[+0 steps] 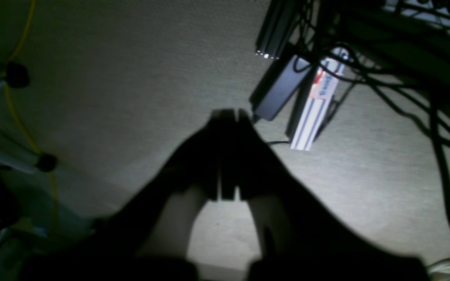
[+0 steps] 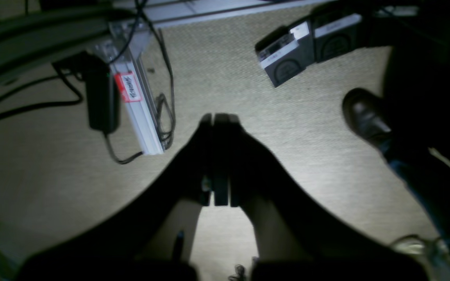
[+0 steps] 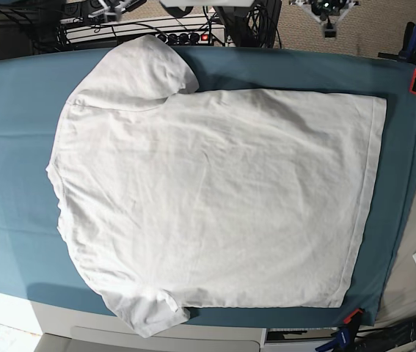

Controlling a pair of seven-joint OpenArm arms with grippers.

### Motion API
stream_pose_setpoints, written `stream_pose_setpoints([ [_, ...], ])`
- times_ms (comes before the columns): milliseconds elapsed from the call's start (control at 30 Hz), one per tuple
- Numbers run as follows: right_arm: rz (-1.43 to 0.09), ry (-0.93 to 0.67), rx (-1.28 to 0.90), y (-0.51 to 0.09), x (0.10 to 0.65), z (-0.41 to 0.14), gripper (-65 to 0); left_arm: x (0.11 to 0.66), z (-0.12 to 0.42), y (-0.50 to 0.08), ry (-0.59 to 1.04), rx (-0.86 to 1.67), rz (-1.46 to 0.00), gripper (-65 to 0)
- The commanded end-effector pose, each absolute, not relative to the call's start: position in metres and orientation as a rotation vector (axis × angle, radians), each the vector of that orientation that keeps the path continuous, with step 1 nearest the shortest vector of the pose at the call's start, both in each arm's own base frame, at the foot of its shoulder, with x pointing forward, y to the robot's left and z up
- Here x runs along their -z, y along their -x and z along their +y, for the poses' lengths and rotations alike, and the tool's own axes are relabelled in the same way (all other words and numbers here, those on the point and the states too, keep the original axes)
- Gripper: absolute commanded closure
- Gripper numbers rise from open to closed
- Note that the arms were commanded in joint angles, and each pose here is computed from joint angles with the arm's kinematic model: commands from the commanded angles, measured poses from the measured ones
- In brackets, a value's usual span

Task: Fold the T-shirt properly
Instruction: 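Move both grippers toward the shirt's shoulder corners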

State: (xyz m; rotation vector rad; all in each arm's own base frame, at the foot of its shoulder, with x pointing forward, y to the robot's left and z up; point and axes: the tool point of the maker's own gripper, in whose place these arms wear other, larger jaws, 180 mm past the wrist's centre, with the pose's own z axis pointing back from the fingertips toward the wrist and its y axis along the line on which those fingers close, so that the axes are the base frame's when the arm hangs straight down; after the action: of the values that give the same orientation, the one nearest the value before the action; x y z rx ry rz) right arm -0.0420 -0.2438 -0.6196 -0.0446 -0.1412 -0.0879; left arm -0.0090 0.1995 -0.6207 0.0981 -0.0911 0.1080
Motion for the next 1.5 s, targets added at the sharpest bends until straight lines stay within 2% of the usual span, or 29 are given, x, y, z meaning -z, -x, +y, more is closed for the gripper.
stream_pose_setpoints([
  [0,-0.160,0.059,0.088,0.046,0.611,-0.255,0.0,0.614,0.208,0.012,-0.100,-0.110,-0.109,-1.6],
  [200,-0.295,0.081,0.091,0.042,0.560,-0.279,0.0,0.577,0.214,0.014,0.038,-0.216,-0.191,-1.6],
  [333,-0.423,0.027,0.169,0.020,0.517,-0.285,0.0,0.546,0.210,0.005,0.153,-0.255,-0.260,-1.6],
  [600,-0.664,-0.147,0.276,-0.030,0.418,-0.296,0.0,0.485,0.201,-0.002,0.309,-0.247,-0.359,-1.6],
  [767,-0.808,-0.340,0.285,-0.057,0.356,-0.287,0.0,0.441,0.186,-0.010,0.446,-0.103,-0.459,-1.6],
  [867,-0.898,-0.414,0.374,-0.070,0.328,-0.291,0.0,0.415,0.181,-0.021,0.519,-0.060,-0.536,-1.6],
  [1033,-0.957,-0.531,0.490,-0.078,0.318,-0.280,0.0,0.398,0.182,-0.036,0.521,-0.033,-0.581,-3.3],
  [1133,-1.021,-0.582,0.561,-0.086,0.317,-0.270,0.0,0.396,0.180,-0.038,0.522,-0.018,-0.580,-8.6],
  [1267,-1.075,-0.589,0.552,-0.105,0.317,-0.267,-0.3,0.396,0.180,-0.037,0.518,-0.012,-0.576,-16.1],
  [1400,-1.087,-0.508,0.583,-0.116,0.326,-0.278,-11.4,0.402,0.183,-0.031,0.483,0.027,-0.545,-18.5],
  [1467,-1.098,-0.479,0.576,-0.120,0.329,-0.277,-12.2,0.403,0.184,-0.030,0.477,0.034,-0.540,-18.5],
])
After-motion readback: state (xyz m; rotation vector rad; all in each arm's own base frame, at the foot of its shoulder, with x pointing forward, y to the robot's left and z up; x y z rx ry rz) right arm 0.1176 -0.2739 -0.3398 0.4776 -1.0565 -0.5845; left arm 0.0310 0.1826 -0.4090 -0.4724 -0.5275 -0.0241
